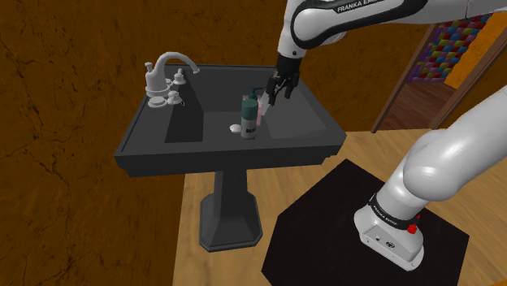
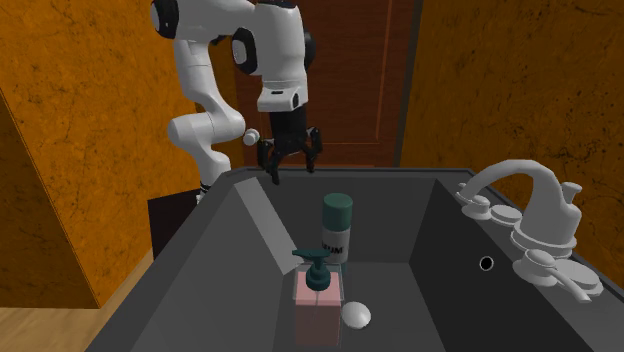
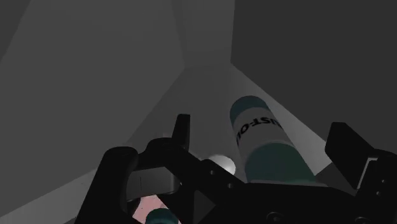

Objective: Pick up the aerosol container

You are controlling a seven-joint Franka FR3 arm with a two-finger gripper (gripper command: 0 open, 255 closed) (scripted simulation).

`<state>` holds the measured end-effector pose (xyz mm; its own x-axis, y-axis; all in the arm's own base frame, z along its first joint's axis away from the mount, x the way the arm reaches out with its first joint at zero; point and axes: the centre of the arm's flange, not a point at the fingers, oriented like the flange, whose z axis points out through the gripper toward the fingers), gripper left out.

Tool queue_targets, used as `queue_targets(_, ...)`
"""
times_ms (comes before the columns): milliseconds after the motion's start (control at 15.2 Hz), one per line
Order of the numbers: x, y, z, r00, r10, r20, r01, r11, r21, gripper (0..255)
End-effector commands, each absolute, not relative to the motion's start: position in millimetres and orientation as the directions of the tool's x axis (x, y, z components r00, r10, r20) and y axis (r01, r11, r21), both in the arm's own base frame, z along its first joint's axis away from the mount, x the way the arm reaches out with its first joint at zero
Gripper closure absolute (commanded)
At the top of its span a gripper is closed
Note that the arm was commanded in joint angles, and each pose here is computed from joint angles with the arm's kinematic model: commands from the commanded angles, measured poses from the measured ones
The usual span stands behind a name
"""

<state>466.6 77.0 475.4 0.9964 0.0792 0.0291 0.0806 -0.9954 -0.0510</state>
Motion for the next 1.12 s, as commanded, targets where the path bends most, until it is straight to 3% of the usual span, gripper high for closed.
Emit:
queue_targets(0, 483, 94, 469, 0.996, 0.079, 0.044, 0.082, -0.995, -0.062, 0)
queue_targets(330, 530, 128, 455, 0.994, 0.079, 0.079, 0.086, -0.992, -0.087, 0)
queue_targets(990, 531, 129, 415, 0.994, 0.079, 0.080, 0.086, -0.992, -0.088, 0)
queue_targets(1056, 531, 129, 415, 0.994, 0.079, 0.080, 0.086, -0.992, -0.088, 255)
